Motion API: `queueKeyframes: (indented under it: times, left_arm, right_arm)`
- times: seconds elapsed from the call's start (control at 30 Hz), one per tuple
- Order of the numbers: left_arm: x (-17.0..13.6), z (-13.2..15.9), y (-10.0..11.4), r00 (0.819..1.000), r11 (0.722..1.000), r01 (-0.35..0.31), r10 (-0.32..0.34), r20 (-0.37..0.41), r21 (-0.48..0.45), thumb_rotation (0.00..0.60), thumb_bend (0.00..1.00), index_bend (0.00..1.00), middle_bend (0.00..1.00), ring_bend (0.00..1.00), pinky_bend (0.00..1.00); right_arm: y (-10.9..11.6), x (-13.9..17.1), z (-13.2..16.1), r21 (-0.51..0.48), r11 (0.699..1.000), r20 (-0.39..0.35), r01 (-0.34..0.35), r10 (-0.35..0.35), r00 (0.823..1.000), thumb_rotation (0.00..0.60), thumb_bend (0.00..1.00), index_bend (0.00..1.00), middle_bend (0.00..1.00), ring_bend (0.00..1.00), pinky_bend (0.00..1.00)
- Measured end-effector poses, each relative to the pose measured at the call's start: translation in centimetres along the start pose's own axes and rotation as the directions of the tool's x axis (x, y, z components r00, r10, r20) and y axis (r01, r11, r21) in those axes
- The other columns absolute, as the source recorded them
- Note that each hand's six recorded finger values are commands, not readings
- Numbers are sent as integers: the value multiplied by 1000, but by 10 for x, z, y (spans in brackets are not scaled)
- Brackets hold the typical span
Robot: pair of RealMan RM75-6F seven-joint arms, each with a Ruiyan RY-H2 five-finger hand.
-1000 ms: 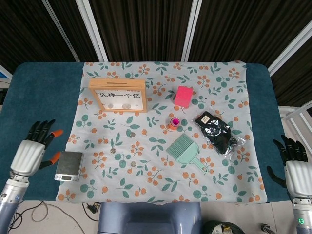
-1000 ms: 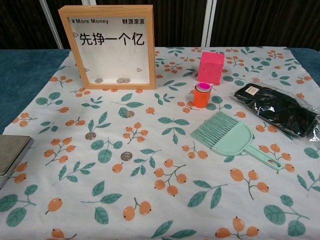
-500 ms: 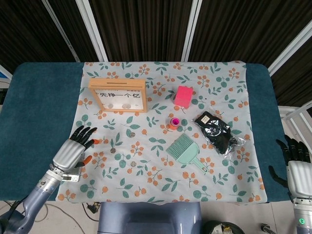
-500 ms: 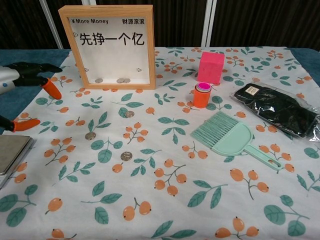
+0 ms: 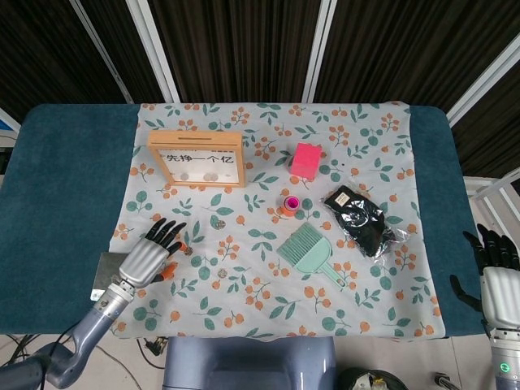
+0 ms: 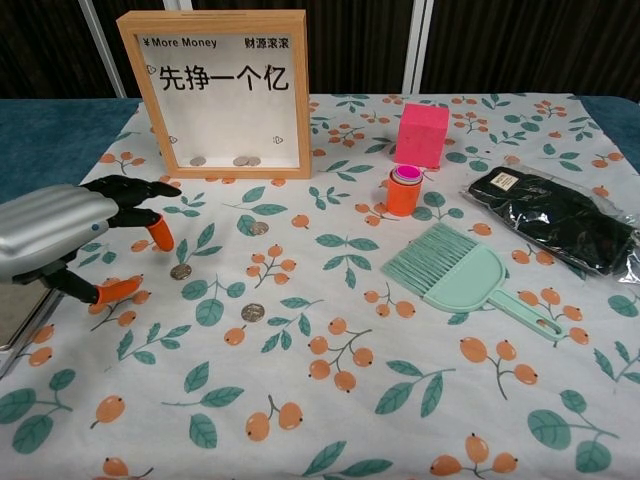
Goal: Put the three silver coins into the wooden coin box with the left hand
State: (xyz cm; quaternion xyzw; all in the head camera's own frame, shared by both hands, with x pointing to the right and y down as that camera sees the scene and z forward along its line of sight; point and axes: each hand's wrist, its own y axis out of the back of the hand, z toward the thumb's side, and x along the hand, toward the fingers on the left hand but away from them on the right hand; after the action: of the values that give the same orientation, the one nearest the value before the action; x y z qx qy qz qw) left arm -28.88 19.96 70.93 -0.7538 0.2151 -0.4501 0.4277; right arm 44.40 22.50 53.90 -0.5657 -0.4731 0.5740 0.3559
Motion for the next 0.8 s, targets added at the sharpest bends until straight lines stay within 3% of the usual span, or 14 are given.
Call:
queueKeyframes:
  times: [0.8]
  left_arm:
    - [26, -2, -17, 999, 999, 32, -32, -11, 10, 600, 368, 422, 28, 0, 0]
  right_arm:
    - [1, -1, -1, -3, 1000, 10, 6, -6, 1000, 600, 394, 149, 46, 22, 0]
